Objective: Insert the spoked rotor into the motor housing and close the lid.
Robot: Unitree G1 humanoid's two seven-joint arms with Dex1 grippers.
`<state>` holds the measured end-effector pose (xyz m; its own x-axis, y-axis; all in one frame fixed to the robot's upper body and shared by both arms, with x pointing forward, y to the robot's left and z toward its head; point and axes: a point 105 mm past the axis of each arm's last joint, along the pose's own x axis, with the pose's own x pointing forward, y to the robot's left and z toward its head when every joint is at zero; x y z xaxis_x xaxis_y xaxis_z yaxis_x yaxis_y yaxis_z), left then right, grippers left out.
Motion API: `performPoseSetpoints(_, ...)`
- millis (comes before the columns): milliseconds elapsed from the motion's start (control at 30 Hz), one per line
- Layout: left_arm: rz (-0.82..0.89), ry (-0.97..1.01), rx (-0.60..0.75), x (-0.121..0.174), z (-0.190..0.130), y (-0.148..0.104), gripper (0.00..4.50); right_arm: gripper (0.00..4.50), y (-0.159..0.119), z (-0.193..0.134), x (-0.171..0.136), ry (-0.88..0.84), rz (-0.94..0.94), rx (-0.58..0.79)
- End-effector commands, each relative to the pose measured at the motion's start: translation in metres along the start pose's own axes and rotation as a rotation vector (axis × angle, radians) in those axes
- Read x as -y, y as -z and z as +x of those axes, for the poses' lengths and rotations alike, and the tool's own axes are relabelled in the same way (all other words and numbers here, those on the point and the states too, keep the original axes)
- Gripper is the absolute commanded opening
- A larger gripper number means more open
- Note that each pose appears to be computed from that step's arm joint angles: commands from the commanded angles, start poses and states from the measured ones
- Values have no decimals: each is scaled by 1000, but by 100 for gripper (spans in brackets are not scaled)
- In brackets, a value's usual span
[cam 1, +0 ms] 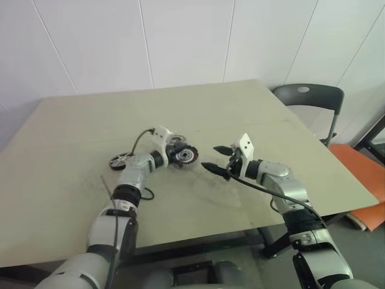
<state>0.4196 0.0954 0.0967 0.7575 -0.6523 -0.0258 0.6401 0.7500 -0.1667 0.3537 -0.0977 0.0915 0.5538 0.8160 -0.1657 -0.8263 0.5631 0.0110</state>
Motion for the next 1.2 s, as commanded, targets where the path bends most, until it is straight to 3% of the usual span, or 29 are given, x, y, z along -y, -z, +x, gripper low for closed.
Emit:
performPoseSetpoints(33, 32, -44, 305, -15, -12, -94, 1, 450, -20, 3, 0, -15, -38, 65)
performPoseSetpoints(133, 35, -88, 328, -26, -33, -106, 1, 450, -20, 3, -2, -27, -38, 65)
performPoseSetpoints(267, -40, -116, 312, -26, -70, -99, 1, 450, -18, 6, -4, -45, -37, 59)
performPoseSetpoints(333, -121, -127, 304, -21, -87, -93, 37, 450, -17, 8, -6, -57, -36, 55)
performPoseSetpoints(600, -546, -263, 460, 0, -164, -83, 295, 450, -16, 12, -10, -99, -39, 45)
performPoseSetpoints(767, -799, -462, 430, 1, -191, -37, 448, 450, -16, 14, -10, -115, -45, 38)
performPoseSetpoints(933, -988, -669, 382, -6, -201, 5, 448, 450, -17, 15, -10, -125, -50, 35)
performPoseSetpoints(1200, -1132, -703, 333, -18, -193, 30, 448, 450, -19, 16, -9, -129, -56, 36)
